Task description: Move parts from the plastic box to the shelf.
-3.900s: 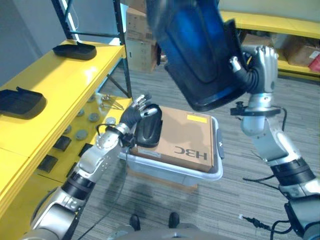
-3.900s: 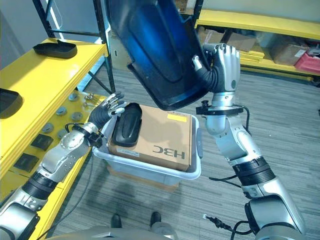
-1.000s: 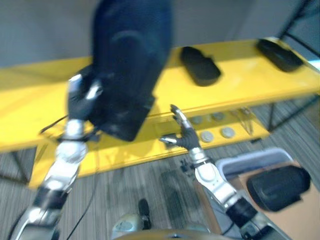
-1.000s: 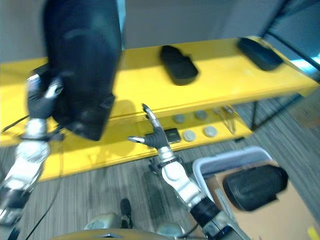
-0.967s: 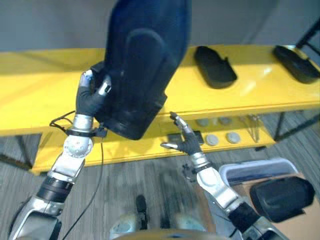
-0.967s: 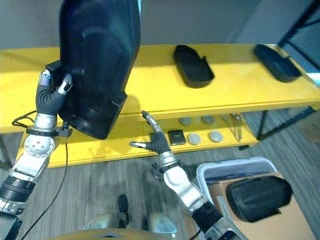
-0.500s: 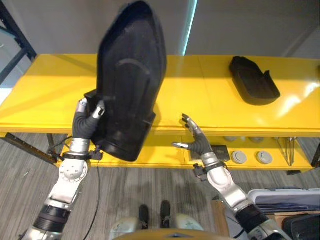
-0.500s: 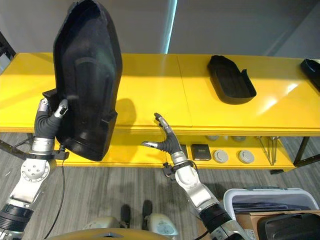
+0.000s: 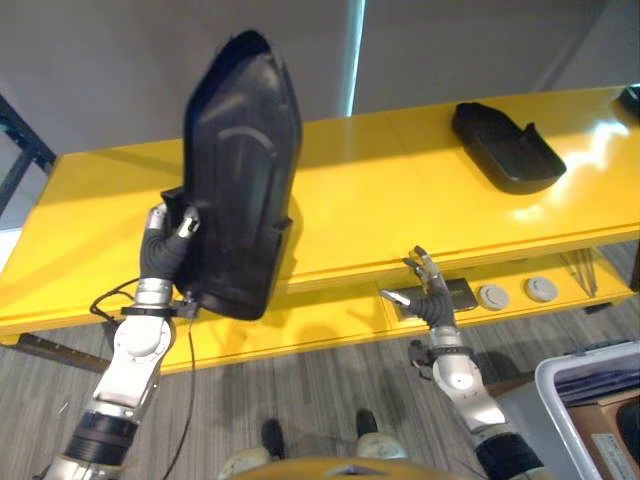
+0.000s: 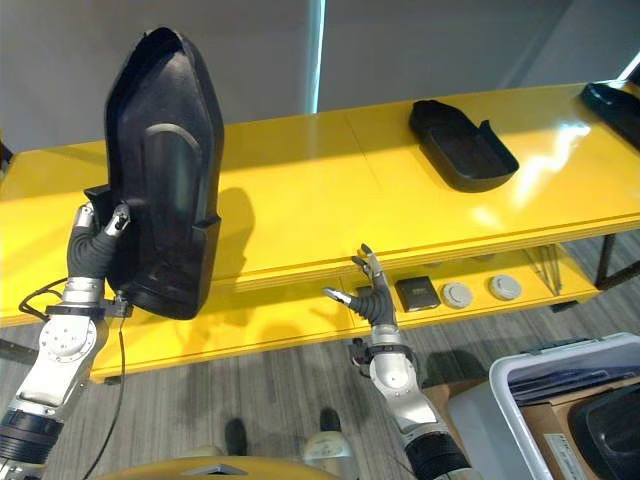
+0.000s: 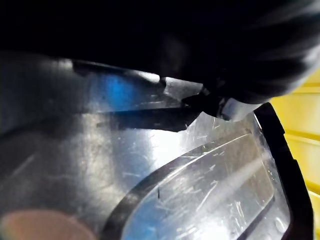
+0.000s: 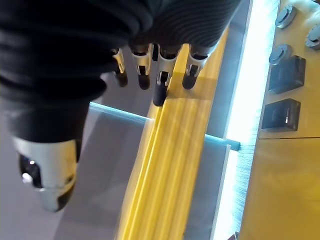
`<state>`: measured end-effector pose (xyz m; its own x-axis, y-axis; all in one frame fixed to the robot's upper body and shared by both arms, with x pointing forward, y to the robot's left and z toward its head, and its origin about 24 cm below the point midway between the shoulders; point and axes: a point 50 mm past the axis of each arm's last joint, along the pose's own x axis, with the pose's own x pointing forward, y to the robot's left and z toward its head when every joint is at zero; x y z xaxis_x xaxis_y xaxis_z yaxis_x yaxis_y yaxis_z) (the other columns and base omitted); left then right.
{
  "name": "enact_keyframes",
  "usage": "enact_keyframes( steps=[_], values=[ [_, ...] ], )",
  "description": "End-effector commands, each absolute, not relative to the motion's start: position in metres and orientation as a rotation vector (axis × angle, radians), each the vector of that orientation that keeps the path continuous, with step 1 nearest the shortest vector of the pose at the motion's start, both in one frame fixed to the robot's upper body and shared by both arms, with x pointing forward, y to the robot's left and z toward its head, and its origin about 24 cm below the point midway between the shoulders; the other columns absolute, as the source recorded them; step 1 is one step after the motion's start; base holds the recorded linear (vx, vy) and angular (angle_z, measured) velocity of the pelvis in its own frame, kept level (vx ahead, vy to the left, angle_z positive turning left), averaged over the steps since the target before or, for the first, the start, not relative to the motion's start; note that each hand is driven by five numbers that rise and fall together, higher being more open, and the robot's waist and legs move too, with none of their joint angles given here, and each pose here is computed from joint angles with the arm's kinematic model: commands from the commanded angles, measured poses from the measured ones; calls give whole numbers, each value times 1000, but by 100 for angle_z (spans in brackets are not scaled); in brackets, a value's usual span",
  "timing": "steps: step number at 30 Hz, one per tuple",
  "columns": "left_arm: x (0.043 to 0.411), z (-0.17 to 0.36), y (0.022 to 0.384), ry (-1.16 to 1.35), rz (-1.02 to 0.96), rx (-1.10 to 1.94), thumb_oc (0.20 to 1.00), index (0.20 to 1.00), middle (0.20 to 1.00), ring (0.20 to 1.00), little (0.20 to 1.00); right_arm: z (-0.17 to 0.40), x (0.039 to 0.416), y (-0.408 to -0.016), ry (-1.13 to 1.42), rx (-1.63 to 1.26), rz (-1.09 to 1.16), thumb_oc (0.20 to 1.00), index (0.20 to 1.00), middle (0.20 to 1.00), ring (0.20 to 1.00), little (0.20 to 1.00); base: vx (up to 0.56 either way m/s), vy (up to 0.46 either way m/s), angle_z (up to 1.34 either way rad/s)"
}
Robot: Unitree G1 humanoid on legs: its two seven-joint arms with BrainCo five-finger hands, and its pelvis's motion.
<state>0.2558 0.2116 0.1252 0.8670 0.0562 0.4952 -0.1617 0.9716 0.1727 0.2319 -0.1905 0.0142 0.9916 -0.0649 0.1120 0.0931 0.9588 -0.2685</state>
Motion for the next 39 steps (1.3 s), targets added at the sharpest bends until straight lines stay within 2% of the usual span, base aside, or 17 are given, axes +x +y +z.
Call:
enact_keyframes(
  steps=[1, 7, 13, 21, 22, 29, 32, 39],
  values=[
    [268, 149, 221, -603, 241, 138, 200, 200, 200, 200, 200, -21, 209, -200, 93, -372, -43, 1000, 1000, 1000, 1000, 1000, 50, 11, -5],
    [289, 150, 221, -566, 350, 100, 200, 200, 200, 200, 200, -22, 194, -213, 36, -437, -200, 1000, 1000, 1000, 1000, 1000, 20, 14, -7],
    [305, 144, 226, -477, 444, 17, 200, 200, 200, 200, 200, -23, 178, -233, 70, -482, -193, 1000, 1000, 1000, 1000, 1000, 29, 26, -21],
    [321, 129, 227, -333, 495, -13, 200, 200, 200, 200, 200, -54, 157, -239, 312, -497, -53, 1000, 1000, 1000, 1000, 1000, 17, -36, -14],
    [328, 126, 226, -288, 500, 2, 200, 200, 200, 200, 200, -71, 151, -236, 425, -493, -10, 1000, 1000, 1000, 1000, 1000, -7, -52, 1],
    [342, 135, 235, -268, 583, 89, 200, 200, 200, 200, 200, -91, 155, -240, 568, -516, -7, 1000, 1000, 1000, 1000, 1000, -72, -35, 2],
    [354, 156, 242, -300, 623, 111, 200, 200, 200, 200, 200, -97, 167, -243, 642, -526, -1, 1000, 1000, 1000, 1000, 1000, -118, -31, 1],
    [370, 177, 251, -278, 613, 151, 200, 200, 200, 200, 200, -93, 190, -251, 649, -509, -26, 1000, 1000, 1000, 1000, 1000, -58, -15, 0]
  ],
)
